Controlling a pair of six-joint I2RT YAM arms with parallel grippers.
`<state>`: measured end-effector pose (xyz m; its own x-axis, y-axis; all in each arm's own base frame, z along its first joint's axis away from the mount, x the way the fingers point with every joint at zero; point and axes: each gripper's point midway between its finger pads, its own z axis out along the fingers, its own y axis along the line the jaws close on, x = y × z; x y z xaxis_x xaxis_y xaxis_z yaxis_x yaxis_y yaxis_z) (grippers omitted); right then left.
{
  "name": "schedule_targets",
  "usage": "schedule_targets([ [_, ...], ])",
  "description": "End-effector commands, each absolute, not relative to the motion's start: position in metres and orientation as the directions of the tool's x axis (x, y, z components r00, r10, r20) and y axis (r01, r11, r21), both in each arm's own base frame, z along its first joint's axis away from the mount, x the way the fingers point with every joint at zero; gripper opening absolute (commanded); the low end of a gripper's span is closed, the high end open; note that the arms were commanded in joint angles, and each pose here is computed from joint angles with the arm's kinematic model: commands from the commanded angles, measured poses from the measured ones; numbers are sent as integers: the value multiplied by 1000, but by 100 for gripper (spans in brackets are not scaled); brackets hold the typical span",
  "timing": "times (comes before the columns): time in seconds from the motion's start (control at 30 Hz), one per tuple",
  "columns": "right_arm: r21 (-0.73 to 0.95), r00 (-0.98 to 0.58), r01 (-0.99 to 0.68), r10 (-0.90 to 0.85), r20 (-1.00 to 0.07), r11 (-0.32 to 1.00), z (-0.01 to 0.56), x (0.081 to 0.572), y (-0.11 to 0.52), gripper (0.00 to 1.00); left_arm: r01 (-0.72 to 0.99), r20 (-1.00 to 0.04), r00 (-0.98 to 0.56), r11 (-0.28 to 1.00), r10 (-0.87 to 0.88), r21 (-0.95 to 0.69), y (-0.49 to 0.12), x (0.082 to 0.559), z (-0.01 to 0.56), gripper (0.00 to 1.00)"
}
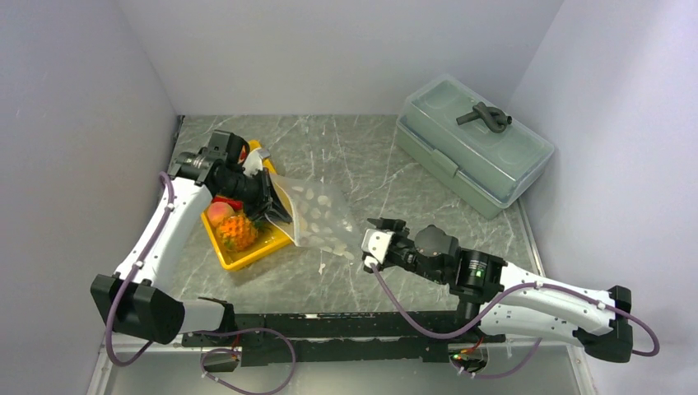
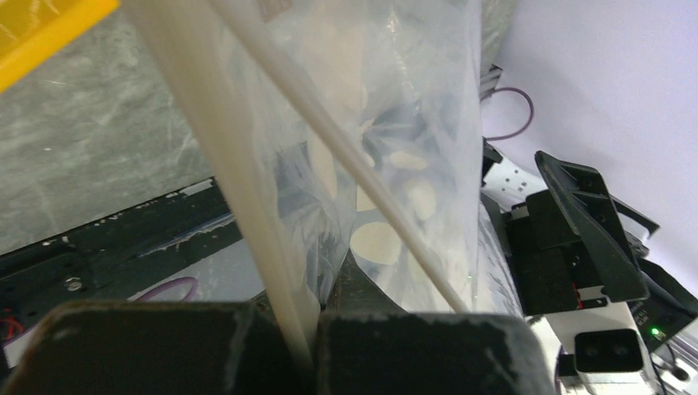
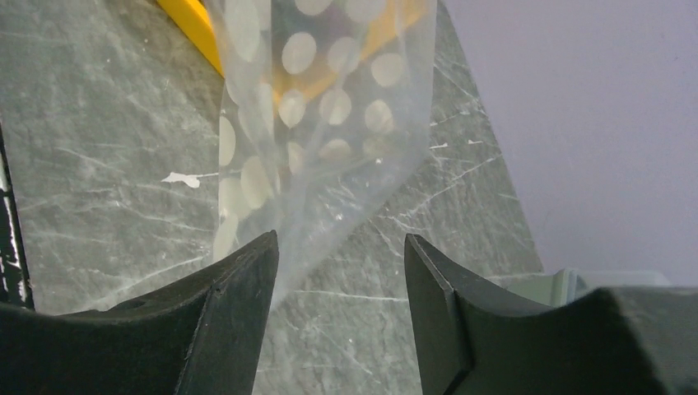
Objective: Place the food in the zip-top bag and seal the zipper
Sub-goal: Pick up the zipper food storage bag at the center of the board.
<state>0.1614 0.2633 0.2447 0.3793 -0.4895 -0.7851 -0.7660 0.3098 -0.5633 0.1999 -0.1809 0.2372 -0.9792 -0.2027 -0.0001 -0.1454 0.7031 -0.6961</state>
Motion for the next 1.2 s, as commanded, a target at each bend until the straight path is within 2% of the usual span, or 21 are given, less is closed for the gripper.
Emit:
schedule_targets([
  [0.0,-516,358,-746,-400,-844,420,287,164,260,63,-60,-152,-967,761,-206,-646,-167,208,258,0],
  [0.23,-459,267,-701,-395,-879,547,302,183,257,74,-2,-299,-934,843,-194,-538,-145,220,278,0],
  [0.47,-376,96,-629,-412,-906,680,309,215,266,81,44,-409,-901,904,-149,-426,-123,224,291,0],
  [0.63,-281,-40,-644,-398,-916,711,305,237,284,81,51,-477,-870,938,-127,-343,-106,225,298,0],
  [0.83,-5,-254,-681,-243,-936,733,305,267,306,83,10,-544,-830,971,-125,-237,-80,223,308,0],
  [1.17,136,-440,-627,-205,-874,767,269,309,353,83,-113,-660,-737,989,-146,-93,-37,216,328,0],
])
